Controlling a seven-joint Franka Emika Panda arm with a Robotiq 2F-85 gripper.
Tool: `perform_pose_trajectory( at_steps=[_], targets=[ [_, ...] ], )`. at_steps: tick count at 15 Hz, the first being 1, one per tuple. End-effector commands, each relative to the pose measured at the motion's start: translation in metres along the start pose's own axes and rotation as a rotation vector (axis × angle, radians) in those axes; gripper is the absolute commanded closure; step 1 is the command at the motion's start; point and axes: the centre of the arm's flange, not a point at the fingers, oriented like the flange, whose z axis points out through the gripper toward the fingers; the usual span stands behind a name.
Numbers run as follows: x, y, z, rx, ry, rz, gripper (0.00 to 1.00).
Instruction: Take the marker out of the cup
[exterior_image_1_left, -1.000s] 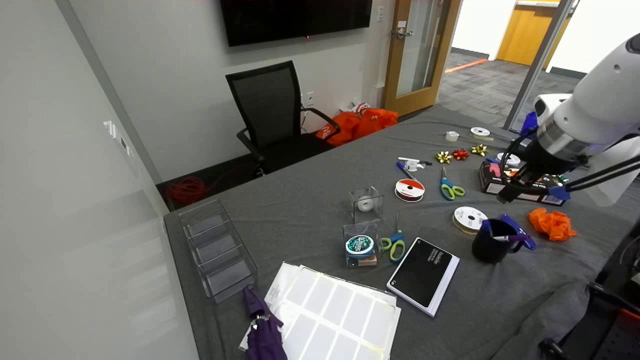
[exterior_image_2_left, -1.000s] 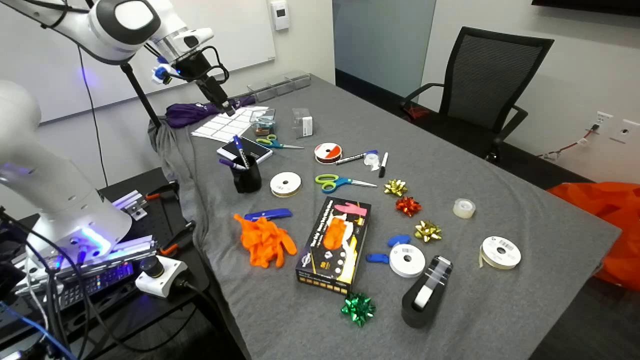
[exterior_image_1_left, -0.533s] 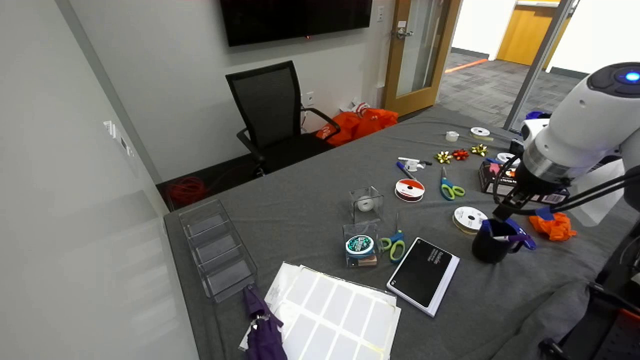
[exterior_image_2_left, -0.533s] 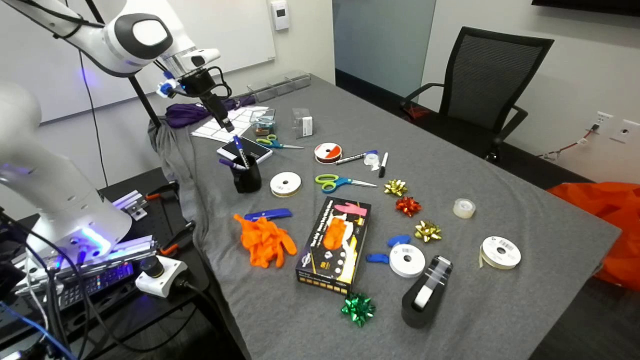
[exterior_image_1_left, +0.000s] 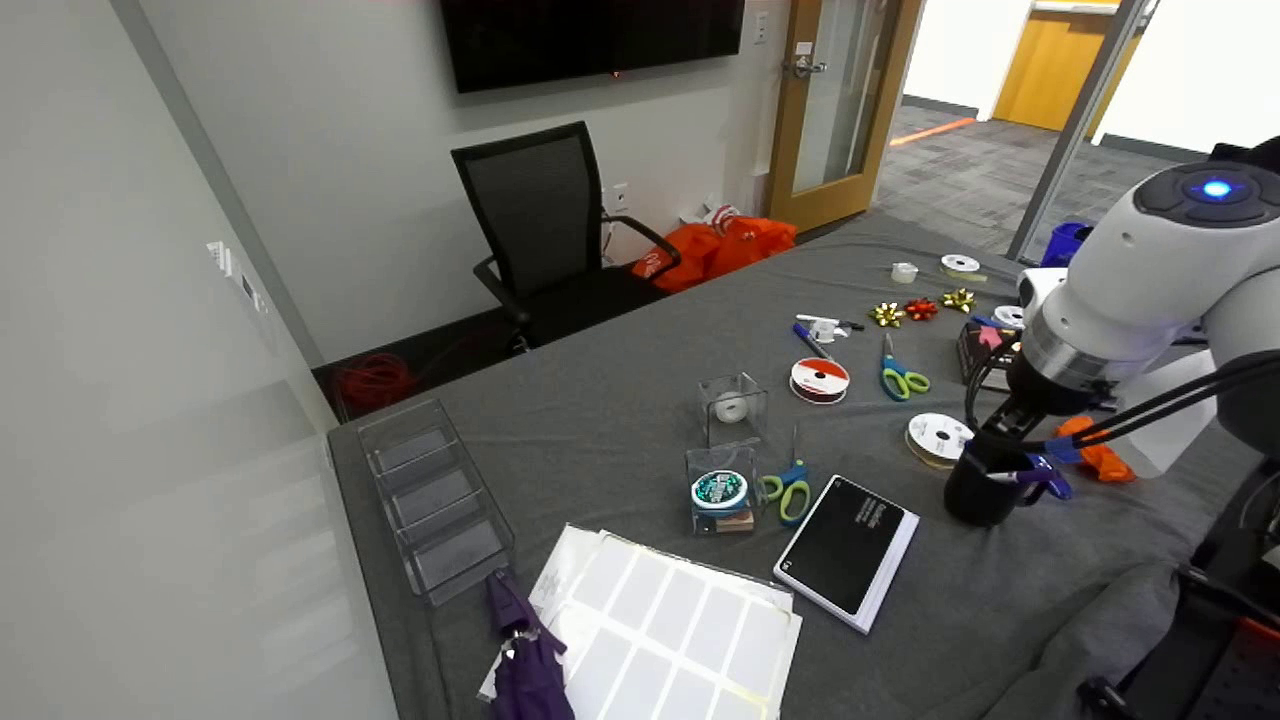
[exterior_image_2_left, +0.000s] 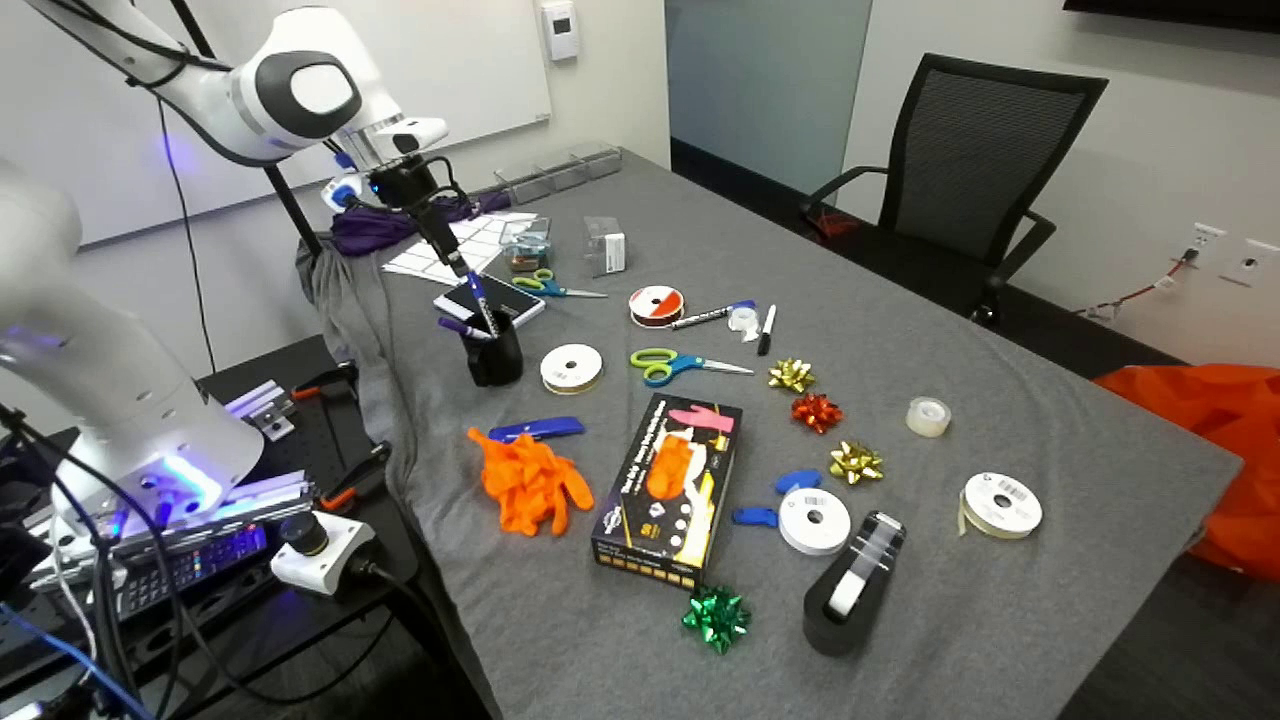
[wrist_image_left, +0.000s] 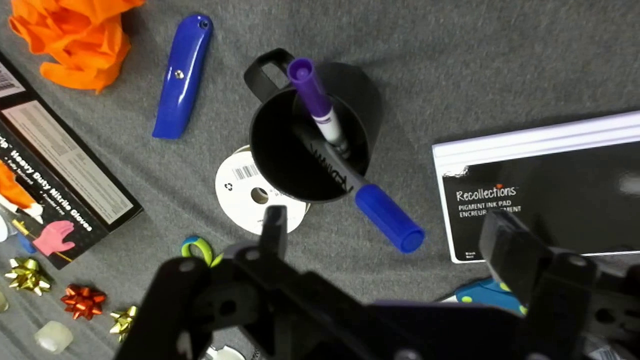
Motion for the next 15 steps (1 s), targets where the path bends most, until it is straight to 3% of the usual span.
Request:
perform_pose_trajectory(
  at_steps=[1, 8, 11, 15],
  targets=[
    [0.015, -0.008, 0.011, 0.019, 0.004, 0.045, 0.0],
    [0.033, -0.005, 0.021, -0.04, 0.053, 0.109, 0.0],
    [0.031, -0.004, 0.031, -0.079, 0.077, 0.102, 0.0],
    [0.023, -0.005, 0.042, -0.068, 0.053, 0.056, 0.0]
  ],
)
